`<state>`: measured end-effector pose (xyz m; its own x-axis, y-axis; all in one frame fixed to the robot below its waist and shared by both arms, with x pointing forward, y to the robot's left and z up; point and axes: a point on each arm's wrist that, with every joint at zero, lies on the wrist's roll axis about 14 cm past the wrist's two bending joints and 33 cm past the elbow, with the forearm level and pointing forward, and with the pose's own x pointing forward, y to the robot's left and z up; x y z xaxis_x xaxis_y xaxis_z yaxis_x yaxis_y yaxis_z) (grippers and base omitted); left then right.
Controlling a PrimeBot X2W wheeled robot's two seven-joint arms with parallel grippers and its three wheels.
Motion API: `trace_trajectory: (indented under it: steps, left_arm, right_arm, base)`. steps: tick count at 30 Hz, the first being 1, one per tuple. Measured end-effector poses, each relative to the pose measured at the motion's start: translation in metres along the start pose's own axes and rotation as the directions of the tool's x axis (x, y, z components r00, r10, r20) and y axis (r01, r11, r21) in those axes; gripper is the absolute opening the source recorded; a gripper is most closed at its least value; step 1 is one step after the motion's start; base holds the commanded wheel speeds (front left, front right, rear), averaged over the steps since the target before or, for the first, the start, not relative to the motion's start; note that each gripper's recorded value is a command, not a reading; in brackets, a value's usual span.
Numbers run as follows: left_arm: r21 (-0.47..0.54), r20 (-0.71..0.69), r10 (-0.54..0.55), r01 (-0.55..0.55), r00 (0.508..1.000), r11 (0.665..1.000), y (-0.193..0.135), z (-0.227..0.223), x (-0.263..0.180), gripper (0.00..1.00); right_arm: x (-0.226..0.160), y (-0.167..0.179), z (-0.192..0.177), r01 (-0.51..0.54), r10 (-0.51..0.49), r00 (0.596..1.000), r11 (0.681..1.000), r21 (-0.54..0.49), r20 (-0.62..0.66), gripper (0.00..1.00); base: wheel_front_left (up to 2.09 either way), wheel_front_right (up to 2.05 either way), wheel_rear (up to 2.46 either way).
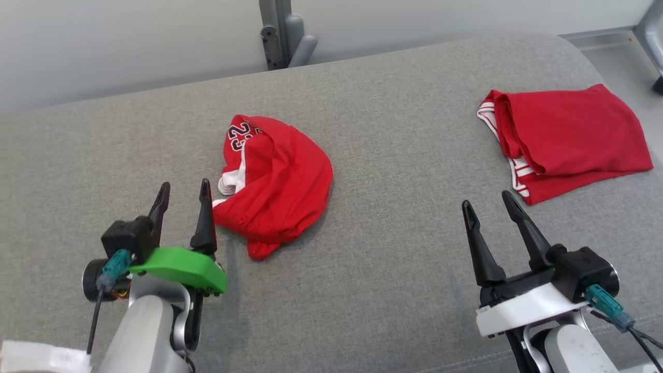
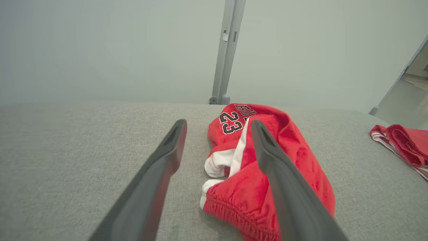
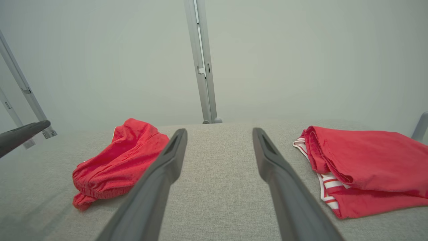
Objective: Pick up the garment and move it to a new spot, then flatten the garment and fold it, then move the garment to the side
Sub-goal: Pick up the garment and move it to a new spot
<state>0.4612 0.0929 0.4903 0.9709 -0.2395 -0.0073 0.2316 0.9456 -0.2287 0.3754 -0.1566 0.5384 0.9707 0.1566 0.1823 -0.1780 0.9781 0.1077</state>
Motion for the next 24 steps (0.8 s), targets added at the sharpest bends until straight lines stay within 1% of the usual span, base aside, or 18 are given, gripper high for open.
trace_trajectory:
  steps: [1, 9, 12, 15, 16, 20, 24]
  left_arm:
    - [0.0, 0.0, 0.0, 0.0, 1.0, 1.0, 0.0, 0.0, 0.0, 1.0]
    - [-0.028, 0.086, 0.119, -0.117, 0.989, 0.993, 0.031, 0.018, -0.067, 1.0]
    - [-0.015, 0.125, 0.162, -0.161, 0.979, 0.987, 0.039, 0.027, -0.088, 1.0]
    - [0.035, 0.135, 0.198, -0.204, 0.971, 0.978, 0.045, 0.027, -0.111, 1.0]
    - [0.035, 0.133, 0.203, -0.209, 0.97, 0.977, 0.045, 0.026, -0.115, 1.0]
    - [0.111, 0.145, 0.182, -0.198, 0.973, 0.974, 0.041, 0.029, -0.128, 1.0]
    - [0.117, 0.141, 0.211, -0.228, 0.967, 0.967, 0.048, 0.026, -0.141, 1.0]
  right_arm:
    - [0.0, 0.0, 0.0, 0.0, 0.0, 1.0, 1.0, 0.0, 0.0, 1.0]
    - [-0.006, 0.013, 0.009, -0.033, 0.033, 0.999, 0.999, 0.007, 0.028, 1.0]
    - [-0.005, 0.017, 0.018, -0.047, 0.047, 0.997, 0.999, 0.007, 0.055, 1.0]
    - [-0.011, 0.02, 0.018, -0.052, 0.051, 0.997, 0.999, 0.011, 0.054, 1.0]
    - [-0.012, 0.02, 0.018, -0.049, 0.048, 0.997, 0.999, 0.012, 0.052, 1.0]
    - [-0.021, 0.019, 0.013, -0.043, 0.042, 0.999, 0.999, 0.014, 0.034, 1.0]
    - [-0.028, 0.019, 0.008, -0.042, 0.042, 0.999, 0.999, 0.018, 0.017, 1.0]
  base:
    - [0.0, 0.0, 0.0]
    - [0.0, 0.0, 0.0]
    - [0.0, 0.0, 0.0]
    - [0.0, 0.0, 0.0]
    - [0.0, 0.0, 0.0]
    - [0.0, 0.0, 0.0]
    - [0.0, 0.0, 0.0]
